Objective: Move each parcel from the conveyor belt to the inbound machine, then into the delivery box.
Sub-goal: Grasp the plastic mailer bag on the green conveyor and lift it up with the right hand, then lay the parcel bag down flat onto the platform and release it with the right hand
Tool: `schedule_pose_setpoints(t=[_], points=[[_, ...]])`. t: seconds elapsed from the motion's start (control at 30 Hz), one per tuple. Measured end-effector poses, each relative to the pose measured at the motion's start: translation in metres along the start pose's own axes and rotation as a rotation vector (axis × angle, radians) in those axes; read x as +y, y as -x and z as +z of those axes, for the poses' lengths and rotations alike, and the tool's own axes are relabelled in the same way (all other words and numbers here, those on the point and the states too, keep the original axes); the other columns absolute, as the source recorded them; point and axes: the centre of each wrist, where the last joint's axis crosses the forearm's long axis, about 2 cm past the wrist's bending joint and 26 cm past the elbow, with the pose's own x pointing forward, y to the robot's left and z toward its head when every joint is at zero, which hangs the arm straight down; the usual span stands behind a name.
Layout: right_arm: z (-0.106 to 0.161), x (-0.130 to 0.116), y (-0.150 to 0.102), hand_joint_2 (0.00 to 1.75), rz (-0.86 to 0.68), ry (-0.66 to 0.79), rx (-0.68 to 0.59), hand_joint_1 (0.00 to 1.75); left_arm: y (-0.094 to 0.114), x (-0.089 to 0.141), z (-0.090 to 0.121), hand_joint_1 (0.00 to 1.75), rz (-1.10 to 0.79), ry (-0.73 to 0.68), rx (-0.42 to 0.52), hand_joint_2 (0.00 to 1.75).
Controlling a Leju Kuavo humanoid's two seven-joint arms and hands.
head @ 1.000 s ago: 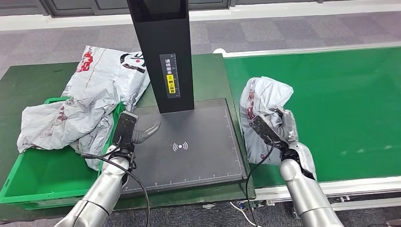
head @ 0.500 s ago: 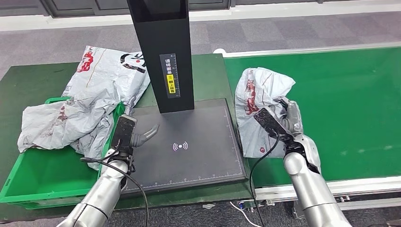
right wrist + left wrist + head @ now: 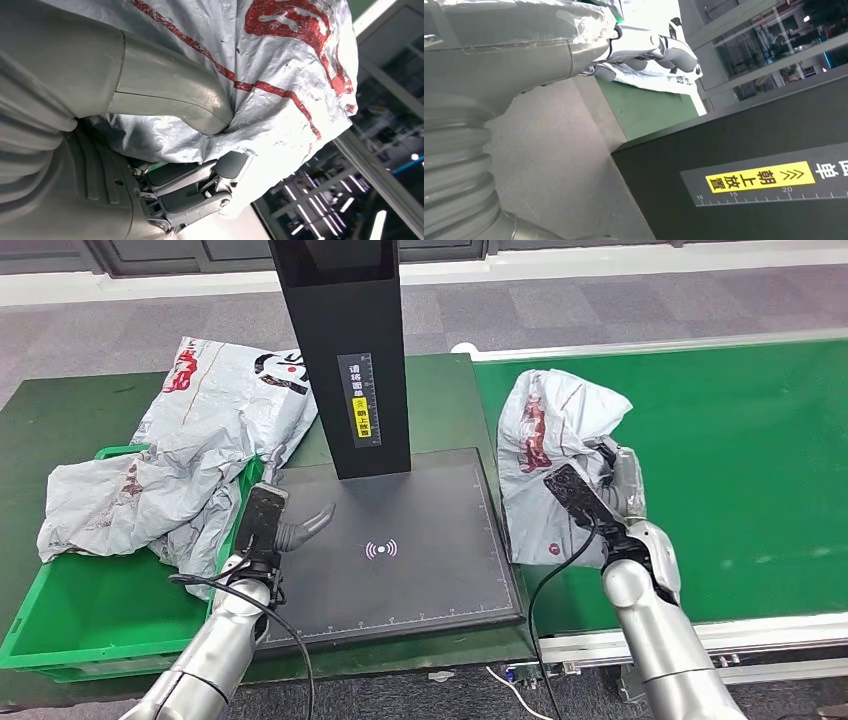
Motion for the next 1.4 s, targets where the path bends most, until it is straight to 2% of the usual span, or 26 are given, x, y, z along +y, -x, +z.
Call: schedule_pose_setpoints(t=[0.17,0.4,0.63,1.1,1.27,1.4], points=[[-0.003,0.005,-0.014,1.75,-0.044,-0.024,-0.062,1.75,-0.002,-0.003,-0.001,0.00,0.001,0.001,-0.004,1.75],[-0.015,0.029,-0.055,1.75,-0.125,-0.091,-0.159,1.75,-0.007,-0.011,-0.007,0.00,0.009,0.003,-0.013,1.75],[-0.019,0.039,-0.074,1.75,-0.179,-0.122,-0.197,1.75,-0.008,-0.013,-0.008,0.00,0.010,0.006,-0.010,1.75],[-0.045,0.052,-0.131,1.75,-0.273,-0.191,-0.293,1.75,-0.019,-0.022,-0.020,0.00,0.027,0.013,-0.025,1.75],[-0.047,0.064,-0.143,1.75,-0.316,-0.297,-0.294,1.75,-0.021,-0.022,-0.023,0.00,0.031,0.011,-0.031,1.75],[-0.037,0.088,-0.144,1.75,-0.379,-0.458,-0.263,1.75,-0.024,-0.021,-0.026,0.00,0.042,0.010,-0.036,1.75]])
